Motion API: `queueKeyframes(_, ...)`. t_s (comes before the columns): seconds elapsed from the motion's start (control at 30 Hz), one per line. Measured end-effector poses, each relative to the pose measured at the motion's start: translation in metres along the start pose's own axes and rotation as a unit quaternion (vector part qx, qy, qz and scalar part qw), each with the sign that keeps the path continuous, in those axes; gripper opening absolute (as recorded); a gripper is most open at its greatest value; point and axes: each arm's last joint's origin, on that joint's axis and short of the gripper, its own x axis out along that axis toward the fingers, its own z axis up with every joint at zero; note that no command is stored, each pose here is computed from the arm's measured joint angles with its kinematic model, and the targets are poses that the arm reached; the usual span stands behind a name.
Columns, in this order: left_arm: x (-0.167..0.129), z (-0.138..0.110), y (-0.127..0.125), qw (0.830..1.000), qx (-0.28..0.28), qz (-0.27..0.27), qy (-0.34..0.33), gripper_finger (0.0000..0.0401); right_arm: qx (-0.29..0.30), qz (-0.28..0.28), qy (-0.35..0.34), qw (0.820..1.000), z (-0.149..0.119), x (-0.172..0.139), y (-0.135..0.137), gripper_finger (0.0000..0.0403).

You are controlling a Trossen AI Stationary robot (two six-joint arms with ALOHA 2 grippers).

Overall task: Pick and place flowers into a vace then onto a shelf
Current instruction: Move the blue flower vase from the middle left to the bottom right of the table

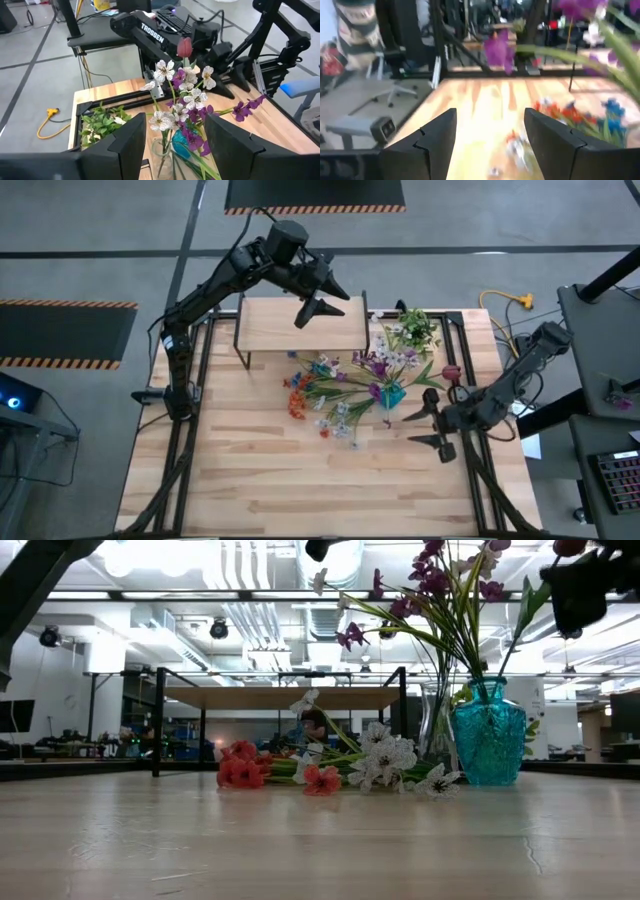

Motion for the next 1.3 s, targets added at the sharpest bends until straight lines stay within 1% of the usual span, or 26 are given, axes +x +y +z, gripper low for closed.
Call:
queueKeyframes(0.1, 0.000, 0.000, 0.000, 1.000, 0.000, 0.000, 0.000, 0.0187, 0.004, -0.039, 0.047, 0.998, -0.007, 0.003, 0.000, 0.0224)
queueKeyframes(0.2, 0.000, 0.000, 0.000, 1.000, 0.000, 0.000, 0.000, 0.0187, 0.011, -0.101, 0.088, 0.991, -0.012, 0.006, -0.002, 0.0224)
queueKeyframes(0.33, 0.000, 0.000, 0.000, 1.000, -0.001, -0.001, 0.001, 0.0187, 0.014, -0.172, 0.110, 0.979, -0.007, 0.009, -0.002, 0.0224)
queueKeyframes(0.47, 0.000, 0.000, 0.000, 1.000, -0.001, -0.001, 0.001, 0.0187, 0.014, -0.216, 0.139, 0.966, -0.003, 0.010, -0.002, 0.0224)
queueKeyframes(0.57, 0.000, 0.000, 0.000, 1.000, -0.001, -0.001, 0.001, 0.0187, 0.017, -0.249, 0.173, 0.953, -0.007, 0.008, -0.004, 0.0224)
queueKeyframes(0.63, 0.000, 0.000, 0.000, 1.000, 0.000, -0.001, 0.001, 0.0187, 0.019, -0.273, 0.183, 0.944, -0.009, 0.007, -0.005, 0.0224)
queueKeyframes(0.77, 0.001, -0.001, 0.000, 1.000, 0.004, -0.001, 0.001, 0.0187, 0.033, -0.306, 0.166, 0.937, -0.014, 0.006, -0.008, 0.0224)
queueKeyframes(0.9, 0.001, -0.001, 0.000, 1.000, 0.002, -0.002, 0.003, 0.0187, 0.063, -0.331, 0.153, 0.929, -0.027, 0.002, -0.014, 0.0231)
queueKeyframes(1.0, 0.001, -0.001, 0.000, 1.000, 0.003, -0.002, 0.003, 0.0187, 0.072, -0.342, 0.146, 0.925, -0.034, 0.000, -0.018, 0.0252)
queueKeyframes(1.07, 0.001, -0.001, 0.000, 1.000, 0.003, -0.002, 0.003, 0.0187, 0.074, -0.349, 0.128, 0.925, -0.035, 0.000, -0.018, 0.0272)
queueKeyframes(1.17, 0.001, -0.001, 0.000, 1.000, 0.003, -0.001, 0.003, 0.0187, 0.059, -0.355, 0.110, 0.926, -0.036, 0.001, -0.019, 0.0301)
queueKeyframes(1.3, 0.001, -0.001, 0.000, 1.000, 0.003, -0.002, 0.003, 0.0187, 0.063, -0.370, 0.094, 0.922, -0.039, 0.002, -0.022, 0.0326)
